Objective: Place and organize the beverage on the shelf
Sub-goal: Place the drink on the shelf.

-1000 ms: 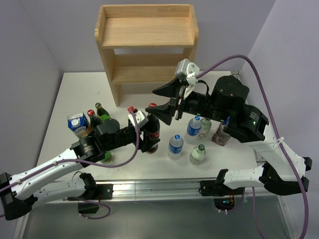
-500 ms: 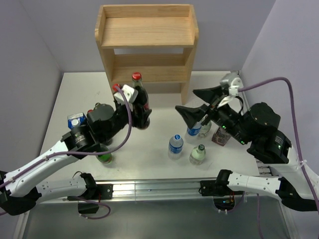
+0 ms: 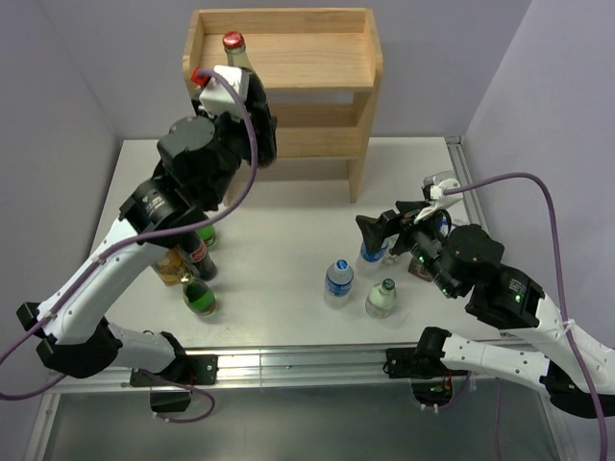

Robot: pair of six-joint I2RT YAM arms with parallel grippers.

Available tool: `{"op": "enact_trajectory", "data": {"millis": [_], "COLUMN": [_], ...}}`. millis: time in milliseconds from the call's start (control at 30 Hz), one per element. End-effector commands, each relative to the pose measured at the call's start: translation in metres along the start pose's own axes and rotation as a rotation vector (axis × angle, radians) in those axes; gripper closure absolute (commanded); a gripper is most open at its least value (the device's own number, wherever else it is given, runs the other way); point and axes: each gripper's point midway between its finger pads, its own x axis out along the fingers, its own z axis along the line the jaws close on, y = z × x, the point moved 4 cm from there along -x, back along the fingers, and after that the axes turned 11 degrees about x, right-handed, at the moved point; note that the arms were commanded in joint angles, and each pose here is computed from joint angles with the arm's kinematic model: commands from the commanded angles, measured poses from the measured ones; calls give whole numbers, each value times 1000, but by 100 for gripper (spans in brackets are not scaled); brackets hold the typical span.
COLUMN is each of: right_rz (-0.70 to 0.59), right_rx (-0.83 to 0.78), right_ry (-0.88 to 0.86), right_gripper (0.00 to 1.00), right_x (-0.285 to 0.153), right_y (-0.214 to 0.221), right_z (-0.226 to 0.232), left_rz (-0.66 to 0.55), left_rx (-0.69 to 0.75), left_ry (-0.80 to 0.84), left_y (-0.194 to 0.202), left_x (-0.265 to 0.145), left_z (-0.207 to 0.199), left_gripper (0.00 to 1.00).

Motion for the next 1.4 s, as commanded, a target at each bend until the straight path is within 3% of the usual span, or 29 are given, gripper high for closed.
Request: {"op": "enact_trajectory", "data": {"millis": [0,133,367,733,1267,1367], "right_rz": [-29,12,45,79,90,97], "right_rx": [66,54,52,49,64,63], "right_ry": [70,85,103,109,92,90], "right_gripper": [1,1,1,1,1,1], "right_x": [-5,-4,-6,-10,-13,-13], "right_y": [3,21,37,55,62,65], "right_z": [-13,-19,-26,-34,-35,-35], "left_rz": [-320,-395,-456,-471,-445,-431], "left_rx": [-147,-145,-49,4,-61,-58], "left_ry": [-94,-137,-278,-318,-268,-271], "left_y": [-106,-140,-165,-153,-127,-120], "left_x": [-13,-6,20,60,105,114], "left_z": [43,58,83,110,134,139], "left_gripper": [100,99,100,100,100,93]}}
